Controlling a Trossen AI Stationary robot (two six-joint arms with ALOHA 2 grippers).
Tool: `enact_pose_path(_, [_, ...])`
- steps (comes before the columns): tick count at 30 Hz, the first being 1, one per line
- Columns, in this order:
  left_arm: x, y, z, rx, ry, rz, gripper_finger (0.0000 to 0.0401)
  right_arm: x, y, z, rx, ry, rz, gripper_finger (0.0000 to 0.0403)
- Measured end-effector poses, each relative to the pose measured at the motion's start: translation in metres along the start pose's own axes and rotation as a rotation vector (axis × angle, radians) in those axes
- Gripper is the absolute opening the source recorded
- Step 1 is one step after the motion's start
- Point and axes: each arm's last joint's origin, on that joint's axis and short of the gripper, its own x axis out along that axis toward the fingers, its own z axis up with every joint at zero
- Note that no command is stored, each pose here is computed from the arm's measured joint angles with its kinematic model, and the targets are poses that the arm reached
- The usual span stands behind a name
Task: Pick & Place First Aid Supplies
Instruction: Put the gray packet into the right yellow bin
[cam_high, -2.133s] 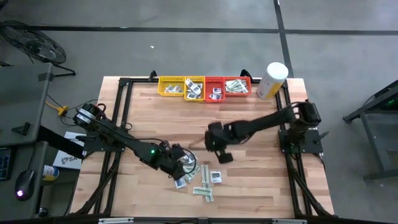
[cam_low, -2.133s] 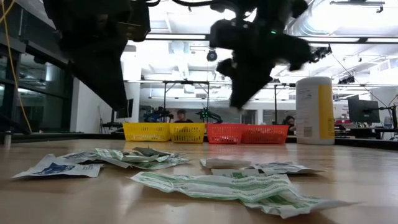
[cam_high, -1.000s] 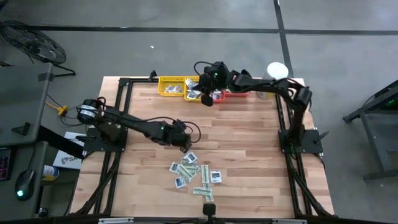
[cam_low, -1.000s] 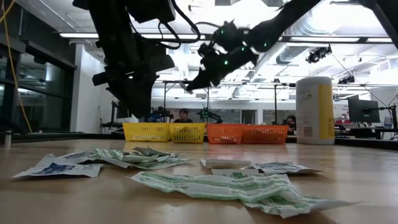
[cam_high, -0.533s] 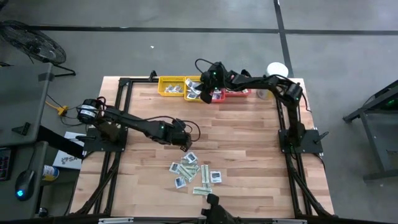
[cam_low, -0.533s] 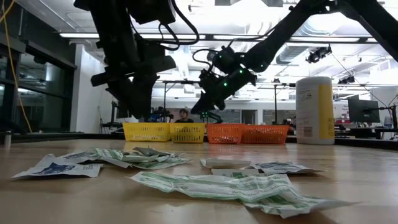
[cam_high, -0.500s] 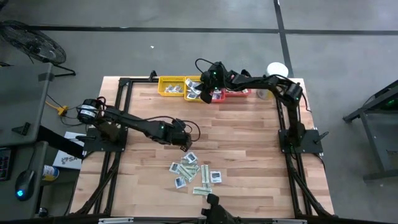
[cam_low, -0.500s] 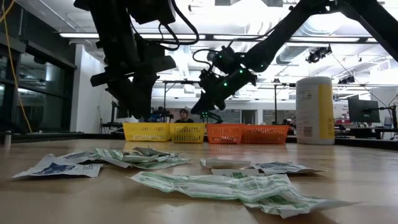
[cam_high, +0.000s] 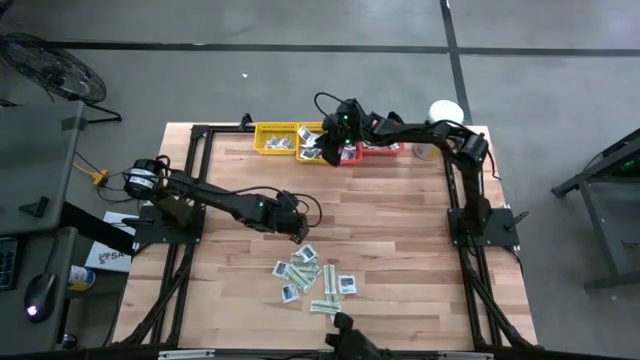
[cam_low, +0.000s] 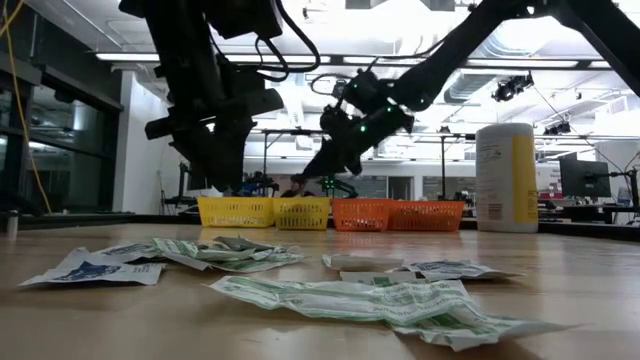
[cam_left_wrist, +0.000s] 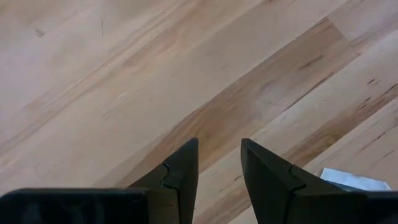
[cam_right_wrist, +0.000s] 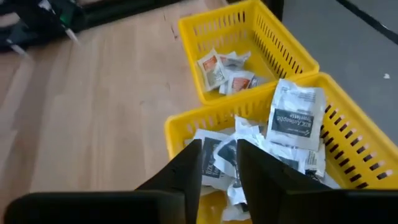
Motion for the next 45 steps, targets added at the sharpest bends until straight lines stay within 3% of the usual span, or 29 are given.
enact_pose_path(7, [0.000, -0.001, -0.001, -0.003, 0.028, -0.020, 0.0119, -0.031, 0.011, 0.020, -0.010, 0.018, 0.011, 0.0107])
enact_pose_path(14, [0.000, -0.001, -0.002, 0.035, 0.050, -0.034, 0.0119, -0.072, 0.029, 0.025, -0.074, 0.179, 0.038, 0.0108])
enact_pose_path(19, [0.000, -0.002, -0.001, 0.076, 0.046, -0.046, 0.0119, -0.094, 0.048, 0.022, -0.043, 0.310, 0.074, 0.0108])
enact_pose_path(24, [-0.001, -0.010, -0.001, 0.207, 0.120, -0.186, 0.0119, -0.101, 0.073, 0.016, 0.014, 0.430, 0.121, 0.0108])
enact_pose_path(27, [-0.002, -0.012, -0.003, 0.228, 0.194, -0.250, 0.0119, -0.099, 0.092, 0.011, 0.062, 0.502, 0.153, 0.0108])
enact_pose_path(31, [0.000, -0.008, -0.003, 0.152, 0.273, -0.253, 0.0119, -0.095, 0.124, 0.003, 0.088, 0.596, 0.186, 0.0108])
enact_pose_path(34, [-0.001, -0.008, -0.003, 0.167, 0.280, -0.262, 0.0119, -0.091, 0.151, -0.001, 0.073, 0.633, 0.197, 0.0107])
enact_pose_path(38, [-0.001, -0.009, -0.004, 0.208, 0.307, -0.291, 0.0119, -0.080, 0.192, -0.007, 0.027, 0.581, 0.190, 0.0089])
enact_pose_path(45, [-0.002, -0.009, -0.005, 0.247, 0.329, -0.319, 0.0119, -0.066, 0.250, -0.031, 0.035, 0.441, 0.158, 0.0006])
